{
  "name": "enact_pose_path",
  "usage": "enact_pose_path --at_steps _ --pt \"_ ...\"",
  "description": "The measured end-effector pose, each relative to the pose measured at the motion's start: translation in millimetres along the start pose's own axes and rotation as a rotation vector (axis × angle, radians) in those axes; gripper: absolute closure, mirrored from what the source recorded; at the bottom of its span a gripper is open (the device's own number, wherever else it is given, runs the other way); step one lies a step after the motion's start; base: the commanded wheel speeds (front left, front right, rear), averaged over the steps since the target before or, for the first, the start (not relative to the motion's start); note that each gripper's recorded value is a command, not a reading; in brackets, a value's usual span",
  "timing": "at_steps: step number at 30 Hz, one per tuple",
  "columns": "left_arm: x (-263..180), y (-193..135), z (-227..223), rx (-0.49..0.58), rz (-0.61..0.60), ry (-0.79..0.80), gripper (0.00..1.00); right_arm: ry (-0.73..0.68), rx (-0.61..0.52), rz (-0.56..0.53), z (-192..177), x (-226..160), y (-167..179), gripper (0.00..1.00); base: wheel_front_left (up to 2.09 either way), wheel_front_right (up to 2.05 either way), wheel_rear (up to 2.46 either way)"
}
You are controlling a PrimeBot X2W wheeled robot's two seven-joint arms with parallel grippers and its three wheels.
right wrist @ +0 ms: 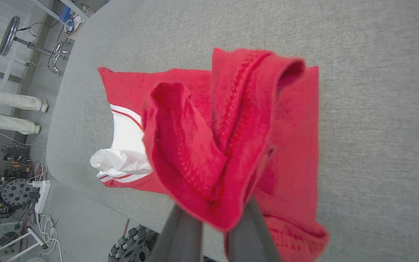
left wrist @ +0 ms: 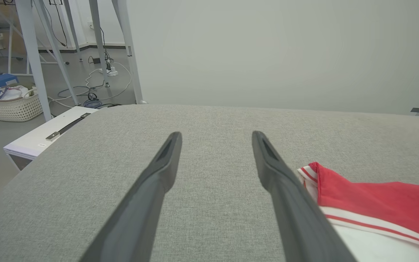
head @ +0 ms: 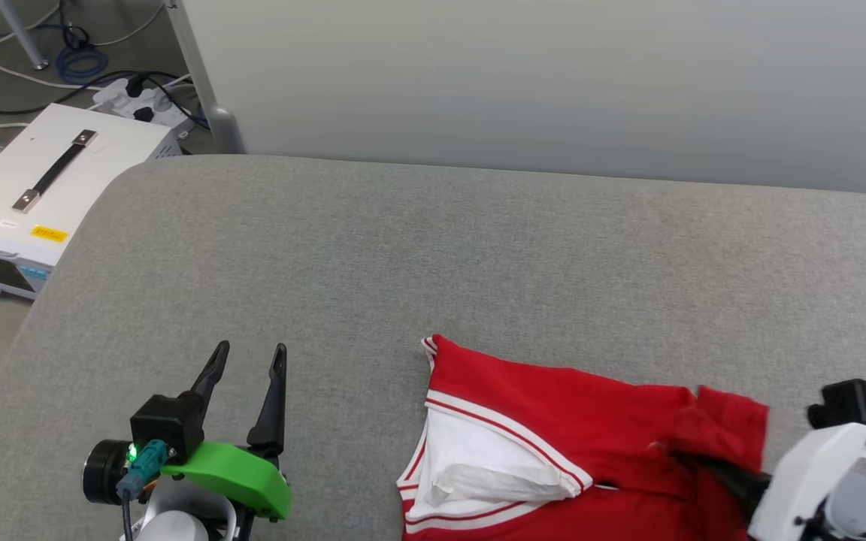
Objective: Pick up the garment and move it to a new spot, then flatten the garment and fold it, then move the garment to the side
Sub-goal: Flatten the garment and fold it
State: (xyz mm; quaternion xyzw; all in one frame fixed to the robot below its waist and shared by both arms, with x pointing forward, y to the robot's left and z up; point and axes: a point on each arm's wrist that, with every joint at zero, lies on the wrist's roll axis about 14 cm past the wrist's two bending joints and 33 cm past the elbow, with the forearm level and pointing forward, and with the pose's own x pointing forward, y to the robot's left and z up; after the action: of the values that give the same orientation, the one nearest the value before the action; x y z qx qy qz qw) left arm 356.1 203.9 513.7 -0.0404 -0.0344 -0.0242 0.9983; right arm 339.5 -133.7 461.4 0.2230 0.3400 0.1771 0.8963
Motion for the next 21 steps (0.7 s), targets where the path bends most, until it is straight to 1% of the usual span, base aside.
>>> enact_pose_path --at_steps 6,9,12,14,21 --pt "-6 10 3 0.003 0.031 -0.011 0.00 0.069 0.010 0.125 -17 19 50 1.00 0.00 0.00 0.00" --pt "-9 16 5 0.005 0.051 -0.015 0.00 0.078 0.012 0.175 -17 25 66 1.00 0.00 0.00 0.00" --pt "-12 21 5 0.005 0.067 -0.016 0.00 0.065 0.047 0.252 -16 33 84 1.00 0.00 0.00 0.00" --pt "-16 26 5 0.008 0.085 -0.017 0.00 0.074 0.057 0.314 -21 44 104 1.00 0.00 0.00 0.00" --pt "-23 39 6 0.015 0.122 -0.016 0.00 0.090 0.047 0.377 -31 69 132 1.00 0.00 0.00 0.00"
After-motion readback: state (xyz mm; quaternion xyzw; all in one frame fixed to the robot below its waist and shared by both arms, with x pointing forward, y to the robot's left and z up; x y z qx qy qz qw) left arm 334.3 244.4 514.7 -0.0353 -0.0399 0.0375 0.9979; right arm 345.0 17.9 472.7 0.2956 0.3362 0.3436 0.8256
